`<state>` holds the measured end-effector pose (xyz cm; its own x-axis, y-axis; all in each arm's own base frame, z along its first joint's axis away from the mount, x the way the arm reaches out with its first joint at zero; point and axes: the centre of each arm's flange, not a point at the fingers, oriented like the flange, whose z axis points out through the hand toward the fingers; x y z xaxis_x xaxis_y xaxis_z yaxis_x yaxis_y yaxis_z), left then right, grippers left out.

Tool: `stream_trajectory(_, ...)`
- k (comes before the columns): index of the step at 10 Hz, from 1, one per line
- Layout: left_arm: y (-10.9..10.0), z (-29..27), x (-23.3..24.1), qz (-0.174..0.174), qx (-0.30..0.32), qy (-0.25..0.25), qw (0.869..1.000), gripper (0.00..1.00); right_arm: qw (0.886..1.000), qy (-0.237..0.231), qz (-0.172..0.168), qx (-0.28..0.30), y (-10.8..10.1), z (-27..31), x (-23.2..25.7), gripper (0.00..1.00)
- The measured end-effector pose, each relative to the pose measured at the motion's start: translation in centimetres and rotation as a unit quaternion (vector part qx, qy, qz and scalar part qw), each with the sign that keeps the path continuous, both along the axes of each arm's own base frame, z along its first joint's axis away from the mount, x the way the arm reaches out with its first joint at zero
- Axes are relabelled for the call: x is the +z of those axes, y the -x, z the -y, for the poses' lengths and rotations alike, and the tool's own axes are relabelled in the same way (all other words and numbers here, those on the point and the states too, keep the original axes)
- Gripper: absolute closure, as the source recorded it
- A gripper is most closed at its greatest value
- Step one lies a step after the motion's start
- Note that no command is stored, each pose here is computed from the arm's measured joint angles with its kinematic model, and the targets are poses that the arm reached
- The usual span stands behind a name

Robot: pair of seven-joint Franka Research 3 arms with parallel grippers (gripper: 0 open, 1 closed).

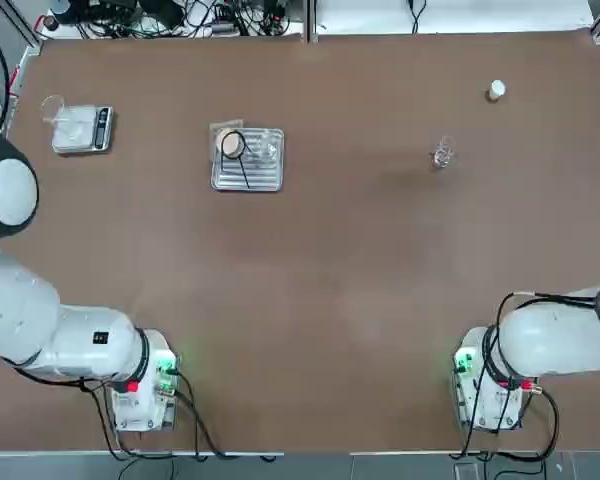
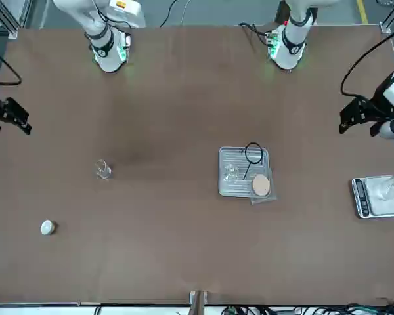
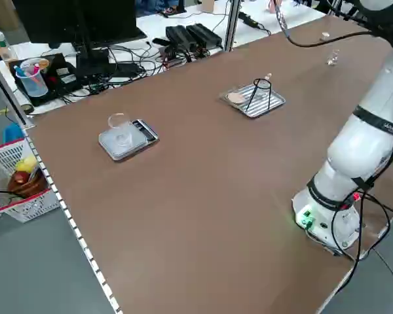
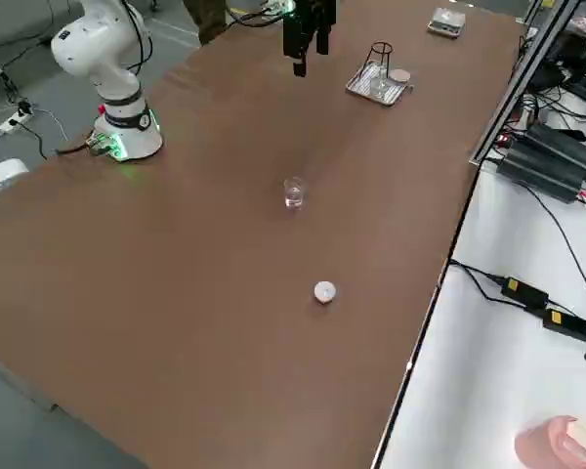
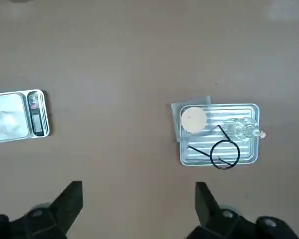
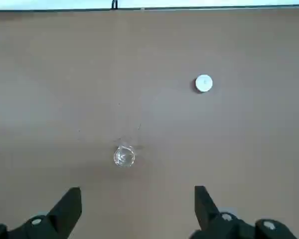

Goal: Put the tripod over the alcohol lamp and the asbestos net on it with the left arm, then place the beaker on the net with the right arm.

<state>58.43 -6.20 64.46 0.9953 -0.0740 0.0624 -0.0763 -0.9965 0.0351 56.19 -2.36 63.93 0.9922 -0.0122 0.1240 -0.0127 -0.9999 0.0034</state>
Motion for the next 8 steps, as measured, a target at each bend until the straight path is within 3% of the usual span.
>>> stream_trajectory(5, 0.2, 1.5, -0.1, -0.002, -0.007, 0.011, 1.000, 0.01, 1.000, 0.000, -0.001, 0.000, 0.0, 0.0, -0.1, 0.00)
stream_trajectory(8, 0.9, 7.4, -1.2, -0.019, -0.002, 0.024, 1.000, 0.00, 1.000, 0.000, -0.004, 0.002, 0.1, -0.2, -0.2, 0.00)
